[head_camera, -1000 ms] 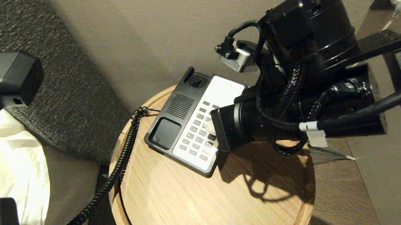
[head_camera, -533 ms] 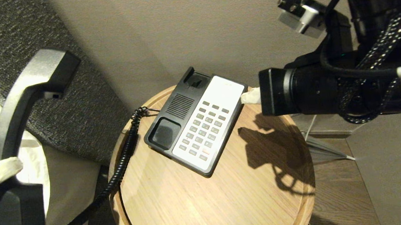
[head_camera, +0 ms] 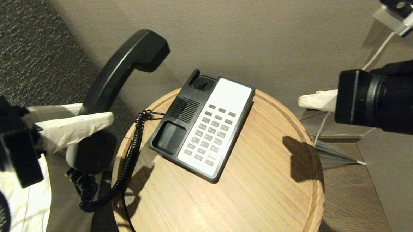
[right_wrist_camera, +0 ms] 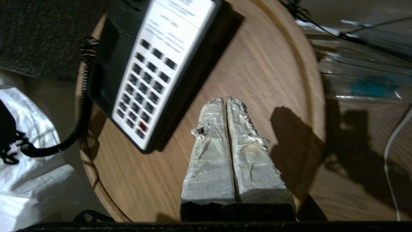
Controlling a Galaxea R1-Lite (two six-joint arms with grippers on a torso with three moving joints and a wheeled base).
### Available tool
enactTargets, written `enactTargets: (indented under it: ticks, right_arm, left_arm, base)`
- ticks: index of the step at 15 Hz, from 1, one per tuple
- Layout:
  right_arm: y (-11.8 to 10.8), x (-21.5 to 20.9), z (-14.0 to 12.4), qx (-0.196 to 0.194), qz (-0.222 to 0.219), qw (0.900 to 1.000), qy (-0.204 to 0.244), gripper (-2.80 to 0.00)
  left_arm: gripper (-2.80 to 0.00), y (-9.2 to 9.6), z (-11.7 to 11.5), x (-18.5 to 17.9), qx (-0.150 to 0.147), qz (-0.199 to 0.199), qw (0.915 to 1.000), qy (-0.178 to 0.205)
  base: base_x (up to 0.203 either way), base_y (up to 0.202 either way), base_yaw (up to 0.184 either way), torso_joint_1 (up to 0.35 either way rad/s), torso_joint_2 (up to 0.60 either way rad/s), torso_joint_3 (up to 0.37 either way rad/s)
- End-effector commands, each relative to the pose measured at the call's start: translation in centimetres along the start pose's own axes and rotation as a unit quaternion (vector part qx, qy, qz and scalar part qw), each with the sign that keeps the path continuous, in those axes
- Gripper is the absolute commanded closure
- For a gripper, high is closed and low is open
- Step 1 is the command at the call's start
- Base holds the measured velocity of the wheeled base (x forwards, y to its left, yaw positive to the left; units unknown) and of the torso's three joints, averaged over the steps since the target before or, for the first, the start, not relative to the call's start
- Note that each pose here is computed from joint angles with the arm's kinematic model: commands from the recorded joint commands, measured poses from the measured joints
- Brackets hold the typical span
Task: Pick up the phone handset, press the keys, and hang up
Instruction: Put the handset back
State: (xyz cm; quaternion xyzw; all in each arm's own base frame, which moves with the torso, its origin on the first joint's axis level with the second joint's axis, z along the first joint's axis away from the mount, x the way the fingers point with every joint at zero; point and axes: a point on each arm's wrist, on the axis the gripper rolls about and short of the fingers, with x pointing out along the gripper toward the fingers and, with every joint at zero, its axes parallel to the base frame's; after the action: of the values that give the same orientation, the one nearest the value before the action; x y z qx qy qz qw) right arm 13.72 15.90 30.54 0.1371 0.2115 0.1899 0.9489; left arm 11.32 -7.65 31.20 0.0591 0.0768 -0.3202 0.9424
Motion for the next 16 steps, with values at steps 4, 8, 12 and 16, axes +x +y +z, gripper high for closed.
enactTargets:
  ticks: [4,8,12,16]
  right_arm:
    - [-2.4,-3.3,-0.9,0.015,-0.003,1.0,-0.023,0.0]
    - [-3.0,-3.9,-1.0,0.02,-0.007,0.999,-0.028,0.0]
    - [-3.6,-4.4,-1.6,0.02,-0.008,0.999,-0.025,0.0]
    - [-3.7,-4.4,-1.6,0.019,-0.009,0.999,-0.025,0.0]
  left_arm:
    - [0.0,-0.5,0.7,7.6,0.043,0.017,0.996,0.077]
    - [0.0,-1.1,1.0,10.3,0.053,0.053,0.992,0.102]
    - [0.0,-1.5,2.0,11.2,0.056,0.061,0.9926,0.089]
    - [0.0,-2.6,1.1,11.5,0.065,0.048,0.9911,0.106]
  base:
    - [0.0,0.0,0.0,0.0,0.0,0.0]
    - [0.0,0.0,0.0,0.0,0.0,0.0]
    - [0.0,0.0,0.0,0.0,0.0,0.0]
    - [0.0,0.0,0.0,0.0,0.0,0.0]
